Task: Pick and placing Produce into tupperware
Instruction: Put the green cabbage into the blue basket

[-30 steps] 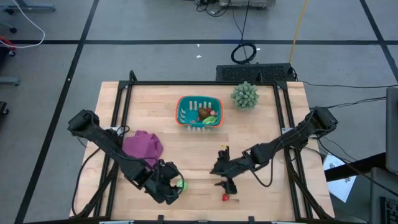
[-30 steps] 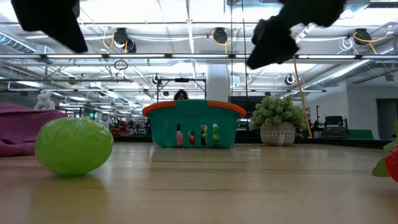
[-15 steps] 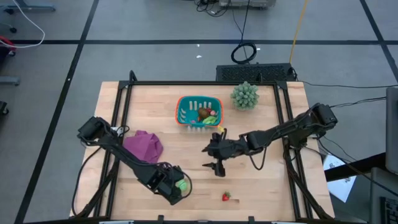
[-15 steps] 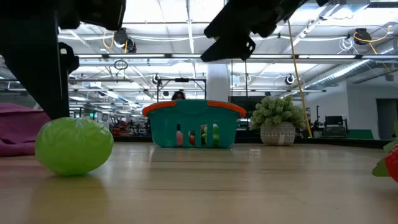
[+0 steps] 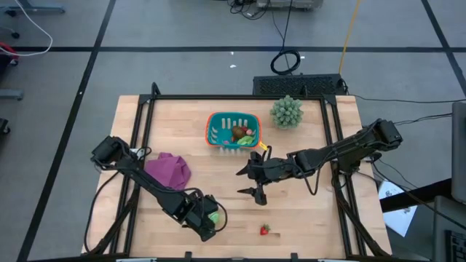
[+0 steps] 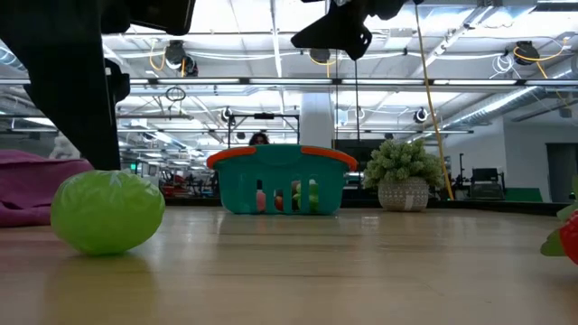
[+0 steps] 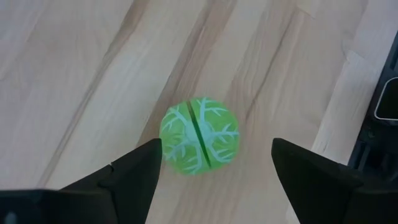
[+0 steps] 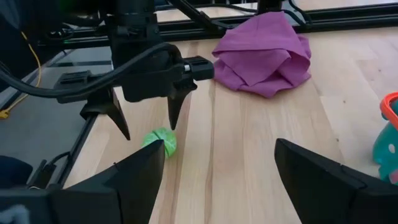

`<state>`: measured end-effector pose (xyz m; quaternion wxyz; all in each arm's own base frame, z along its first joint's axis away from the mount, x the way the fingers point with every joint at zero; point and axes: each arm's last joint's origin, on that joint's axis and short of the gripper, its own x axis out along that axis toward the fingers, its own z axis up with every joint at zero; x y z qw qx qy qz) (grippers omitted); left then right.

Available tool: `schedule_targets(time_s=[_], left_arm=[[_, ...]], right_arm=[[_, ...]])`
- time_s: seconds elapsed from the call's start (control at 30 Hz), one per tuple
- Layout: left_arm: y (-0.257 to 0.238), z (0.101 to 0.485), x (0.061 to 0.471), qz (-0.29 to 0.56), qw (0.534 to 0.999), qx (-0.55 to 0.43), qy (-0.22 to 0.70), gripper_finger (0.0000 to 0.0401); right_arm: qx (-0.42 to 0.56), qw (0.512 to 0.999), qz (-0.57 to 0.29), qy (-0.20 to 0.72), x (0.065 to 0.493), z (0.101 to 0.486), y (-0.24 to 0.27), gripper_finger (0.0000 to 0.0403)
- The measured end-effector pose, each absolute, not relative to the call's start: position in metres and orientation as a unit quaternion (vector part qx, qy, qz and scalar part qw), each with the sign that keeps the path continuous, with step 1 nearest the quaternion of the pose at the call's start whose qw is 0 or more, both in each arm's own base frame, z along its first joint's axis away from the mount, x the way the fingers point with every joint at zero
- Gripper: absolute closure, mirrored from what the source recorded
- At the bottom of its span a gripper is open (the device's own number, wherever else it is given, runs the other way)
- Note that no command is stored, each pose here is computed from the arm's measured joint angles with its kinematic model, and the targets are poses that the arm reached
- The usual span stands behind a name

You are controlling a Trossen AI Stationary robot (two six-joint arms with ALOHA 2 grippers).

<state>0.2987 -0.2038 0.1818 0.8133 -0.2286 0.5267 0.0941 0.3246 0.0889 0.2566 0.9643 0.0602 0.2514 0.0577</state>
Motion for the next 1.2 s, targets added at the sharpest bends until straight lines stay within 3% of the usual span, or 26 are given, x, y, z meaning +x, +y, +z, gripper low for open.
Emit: schedule_targets(time_s=[0.9, 1.2], left_arm=[[-0.196, 0.181, 0.302, 0.102, 0.803, -0.234, 0.538, 0.0093], [-0.196, 0.165, 0.304, 0.112, 0.791, -0.222, 0.559, 0.0093]], right_arm=[[0.06, 0.965, 0.072, 0.244, 0.323, 0.258, 0.098, 0.0108], [0.06, 0.965, 0.072, 0.244, 0.323, 0.258, 0.098, 0.0108]])
